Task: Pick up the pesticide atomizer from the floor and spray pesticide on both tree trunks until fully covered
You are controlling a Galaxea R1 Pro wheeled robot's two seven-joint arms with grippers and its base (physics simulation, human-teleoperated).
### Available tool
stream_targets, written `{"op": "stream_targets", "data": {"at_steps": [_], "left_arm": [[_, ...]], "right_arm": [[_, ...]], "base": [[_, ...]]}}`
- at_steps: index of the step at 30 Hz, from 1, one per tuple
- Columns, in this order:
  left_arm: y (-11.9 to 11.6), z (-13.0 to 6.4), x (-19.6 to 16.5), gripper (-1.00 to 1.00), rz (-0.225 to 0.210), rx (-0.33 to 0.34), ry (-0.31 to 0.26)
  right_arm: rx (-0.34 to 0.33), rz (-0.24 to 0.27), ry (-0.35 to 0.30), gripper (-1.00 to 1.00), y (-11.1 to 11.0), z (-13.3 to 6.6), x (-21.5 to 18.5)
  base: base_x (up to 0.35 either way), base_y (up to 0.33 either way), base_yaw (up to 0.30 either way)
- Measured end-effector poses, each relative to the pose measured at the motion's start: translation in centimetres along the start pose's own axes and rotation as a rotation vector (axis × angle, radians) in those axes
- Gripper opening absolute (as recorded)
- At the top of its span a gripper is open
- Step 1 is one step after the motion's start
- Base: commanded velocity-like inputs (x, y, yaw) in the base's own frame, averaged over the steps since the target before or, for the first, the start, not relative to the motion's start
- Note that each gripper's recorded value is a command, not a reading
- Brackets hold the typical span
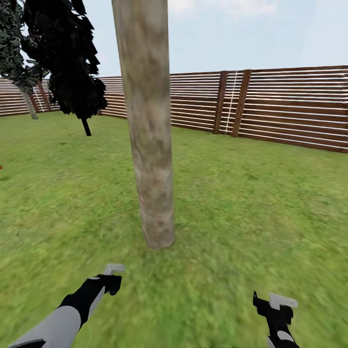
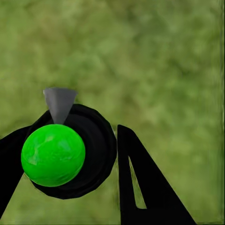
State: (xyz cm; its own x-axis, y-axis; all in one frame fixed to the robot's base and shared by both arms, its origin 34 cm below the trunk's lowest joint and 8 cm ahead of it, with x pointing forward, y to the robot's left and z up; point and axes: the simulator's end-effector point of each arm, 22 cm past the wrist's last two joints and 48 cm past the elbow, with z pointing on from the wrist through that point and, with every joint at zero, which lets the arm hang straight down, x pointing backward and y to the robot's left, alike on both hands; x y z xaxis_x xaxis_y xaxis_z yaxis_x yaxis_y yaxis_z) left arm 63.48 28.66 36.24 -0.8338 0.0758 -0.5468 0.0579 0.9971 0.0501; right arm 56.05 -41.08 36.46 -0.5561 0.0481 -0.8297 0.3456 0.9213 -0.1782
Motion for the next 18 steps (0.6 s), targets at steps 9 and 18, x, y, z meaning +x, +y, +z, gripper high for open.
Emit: {"op": "stream_targets", "data": {"at_steps": [9, 18], "left_arm": [[-4.4, -1.1, -2.0, -1.00, -0.022, 0.055, 0.195], [-6.5, -1.4, -3.6, -1.00, -0.014, 0.084, 0.193]], "right_arm": [[-0.004, 0.005, 0.005, 1.00, 0.3, -0.1, 0.2], [-0.006, 0.007, 0.006, 1.00, 0.6, -0.2, 0.3]], "base": [[0.000, 0.000, -0.228], [0.000, -0.018, -0.060]]}}
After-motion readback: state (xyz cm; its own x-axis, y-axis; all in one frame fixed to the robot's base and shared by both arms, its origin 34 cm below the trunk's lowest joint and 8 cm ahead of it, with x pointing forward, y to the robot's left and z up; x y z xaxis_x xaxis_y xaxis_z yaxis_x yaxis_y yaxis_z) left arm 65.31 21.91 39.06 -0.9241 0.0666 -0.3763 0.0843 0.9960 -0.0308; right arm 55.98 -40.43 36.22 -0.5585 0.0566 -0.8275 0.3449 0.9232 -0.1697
